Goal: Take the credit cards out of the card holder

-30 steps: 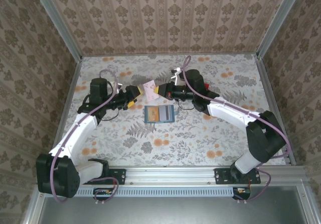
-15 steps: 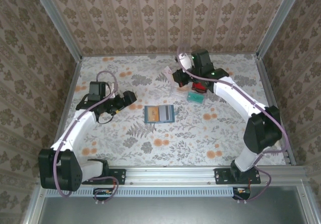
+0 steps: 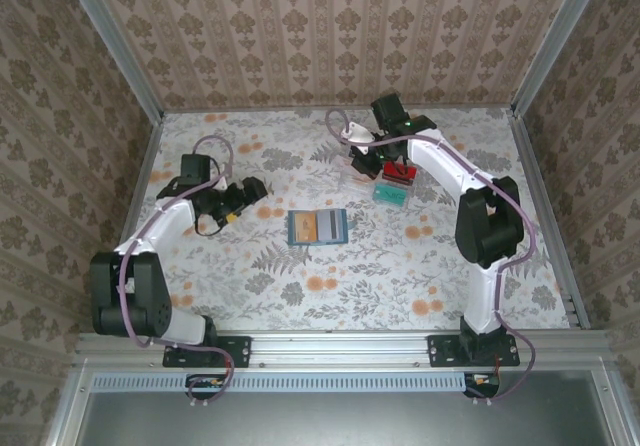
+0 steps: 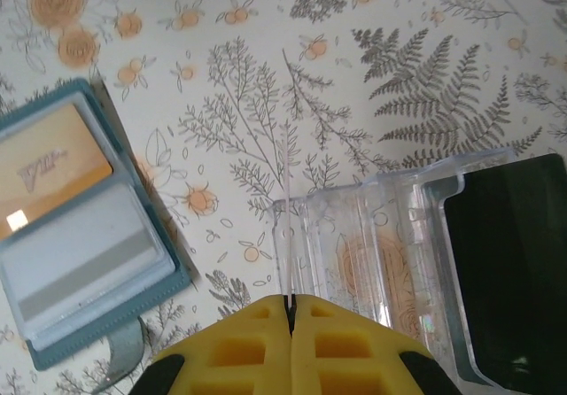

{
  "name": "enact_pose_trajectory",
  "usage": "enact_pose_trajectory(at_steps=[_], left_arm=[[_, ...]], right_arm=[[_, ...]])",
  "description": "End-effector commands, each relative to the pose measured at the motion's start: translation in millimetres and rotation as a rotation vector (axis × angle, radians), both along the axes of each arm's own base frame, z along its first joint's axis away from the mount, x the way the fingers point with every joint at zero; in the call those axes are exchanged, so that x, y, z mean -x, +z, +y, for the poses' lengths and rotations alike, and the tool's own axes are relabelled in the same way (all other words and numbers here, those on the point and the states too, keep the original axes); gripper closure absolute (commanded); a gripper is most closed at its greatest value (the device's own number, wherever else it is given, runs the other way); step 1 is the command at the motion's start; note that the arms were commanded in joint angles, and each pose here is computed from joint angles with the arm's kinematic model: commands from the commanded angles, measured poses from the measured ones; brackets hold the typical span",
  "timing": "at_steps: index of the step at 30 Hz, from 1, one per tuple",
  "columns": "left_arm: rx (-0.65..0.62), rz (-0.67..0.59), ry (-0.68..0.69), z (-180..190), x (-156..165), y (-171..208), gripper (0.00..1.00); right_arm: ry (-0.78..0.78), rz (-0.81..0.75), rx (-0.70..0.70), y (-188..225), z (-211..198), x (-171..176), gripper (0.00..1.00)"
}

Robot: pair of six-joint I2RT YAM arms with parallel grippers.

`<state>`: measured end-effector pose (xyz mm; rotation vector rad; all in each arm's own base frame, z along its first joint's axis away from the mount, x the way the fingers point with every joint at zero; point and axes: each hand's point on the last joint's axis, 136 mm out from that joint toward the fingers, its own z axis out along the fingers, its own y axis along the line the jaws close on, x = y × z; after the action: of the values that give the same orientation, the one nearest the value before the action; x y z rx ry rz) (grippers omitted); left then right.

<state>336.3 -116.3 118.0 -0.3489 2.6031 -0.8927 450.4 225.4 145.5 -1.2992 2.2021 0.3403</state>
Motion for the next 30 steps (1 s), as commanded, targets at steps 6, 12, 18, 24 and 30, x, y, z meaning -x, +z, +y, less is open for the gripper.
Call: enact_pose_trajectory(at_steps=[6,12,18,24,30], left_arm=[[0.013,-0.04,-0.02,1.1,-15.1,6.7,0.0],[0.041,-0.019,-0.037,-3.3,-16.0,1.9,0.0],[0.057,-0.012,-0.04,-5.4,-16.2,-1.4,0.0],[0.086,0.0,-0.05,-10.0,-17.6,-3.3,0.0],[0.088,0.006,-0.054,-10.5,-16.3,-5.6,0.0]], right_arm=[[0.108,0.061,0.049,-27.2,-6.7,3.2,1.0],[0.116,0.094,0.062,-42.3,-10.5,-0.4,1.0],[0.13,0.118,0.071,-53.5,-13.2,0.0,1.0],[0.152,0.127,0.075,-59.0,-13.2,-3.0,1.0],[0.161,0.147,0.077,-64.7,-12.4,-1.5,0.99]])
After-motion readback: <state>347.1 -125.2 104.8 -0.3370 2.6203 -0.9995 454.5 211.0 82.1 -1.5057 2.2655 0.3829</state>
